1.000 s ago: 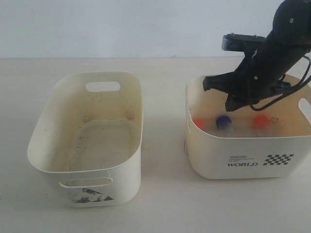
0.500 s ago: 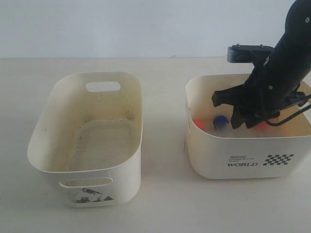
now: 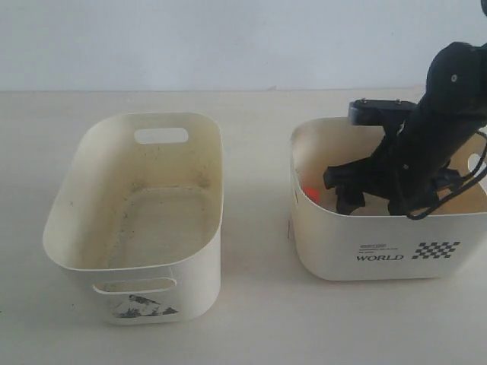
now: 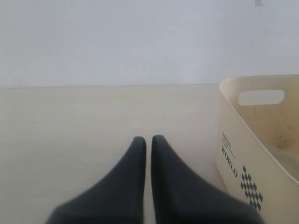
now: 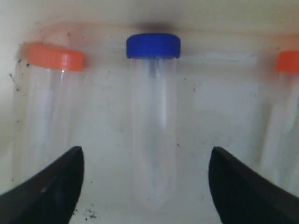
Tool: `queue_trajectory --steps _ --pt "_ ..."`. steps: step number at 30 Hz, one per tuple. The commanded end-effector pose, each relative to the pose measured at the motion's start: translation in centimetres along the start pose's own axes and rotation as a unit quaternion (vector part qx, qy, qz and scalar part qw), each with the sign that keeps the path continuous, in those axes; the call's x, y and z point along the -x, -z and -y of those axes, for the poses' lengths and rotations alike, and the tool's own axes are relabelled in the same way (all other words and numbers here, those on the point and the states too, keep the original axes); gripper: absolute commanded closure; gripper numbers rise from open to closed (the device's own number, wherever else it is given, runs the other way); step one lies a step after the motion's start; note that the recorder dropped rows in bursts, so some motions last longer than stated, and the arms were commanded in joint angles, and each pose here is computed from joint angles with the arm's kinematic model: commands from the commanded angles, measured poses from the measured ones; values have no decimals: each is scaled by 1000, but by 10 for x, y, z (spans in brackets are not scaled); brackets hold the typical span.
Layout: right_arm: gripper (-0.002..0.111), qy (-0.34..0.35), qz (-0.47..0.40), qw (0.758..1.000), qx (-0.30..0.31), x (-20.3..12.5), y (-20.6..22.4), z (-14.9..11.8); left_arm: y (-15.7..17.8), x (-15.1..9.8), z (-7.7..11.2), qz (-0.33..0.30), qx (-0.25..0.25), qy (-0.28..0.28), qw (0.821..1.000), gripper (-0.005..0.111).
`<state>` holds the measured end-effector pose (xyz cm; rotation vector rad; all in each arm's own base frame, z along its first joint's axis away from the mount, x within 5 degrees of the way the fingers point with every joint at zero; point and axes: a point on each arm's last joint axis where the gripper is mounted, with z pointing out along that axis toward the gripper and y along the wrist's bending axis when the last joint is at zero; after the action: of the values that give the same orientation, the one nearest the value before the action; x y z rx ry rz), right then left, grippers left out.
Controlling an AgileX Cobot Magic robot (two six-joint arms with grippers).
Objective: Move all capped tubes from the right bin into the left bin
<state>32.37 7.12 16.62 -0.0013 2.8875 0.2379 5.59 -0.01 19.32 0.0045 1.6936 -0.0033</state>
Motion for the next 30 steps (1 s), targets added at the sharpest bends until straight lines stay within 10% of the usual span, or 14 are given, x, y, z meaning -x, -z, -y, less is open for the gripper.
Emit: queue_trajectory --steps 1,22,26,30 --pt "34 6 -21 1000 0 -4 -13 -3 0 2 0 4 -1 8 1000 102" --pt "52 6 -93 996 -13 -15 -54 4 0 2 0 4 -1 8 1000 102" --pt "103 6 -102 995 -14 -16 -53 4 0 2 0 4 -1 8 1000 102" --pt "108 7 -97 995 -12 -15 -47 3 0 2 0 4 -1 8 1000 102"
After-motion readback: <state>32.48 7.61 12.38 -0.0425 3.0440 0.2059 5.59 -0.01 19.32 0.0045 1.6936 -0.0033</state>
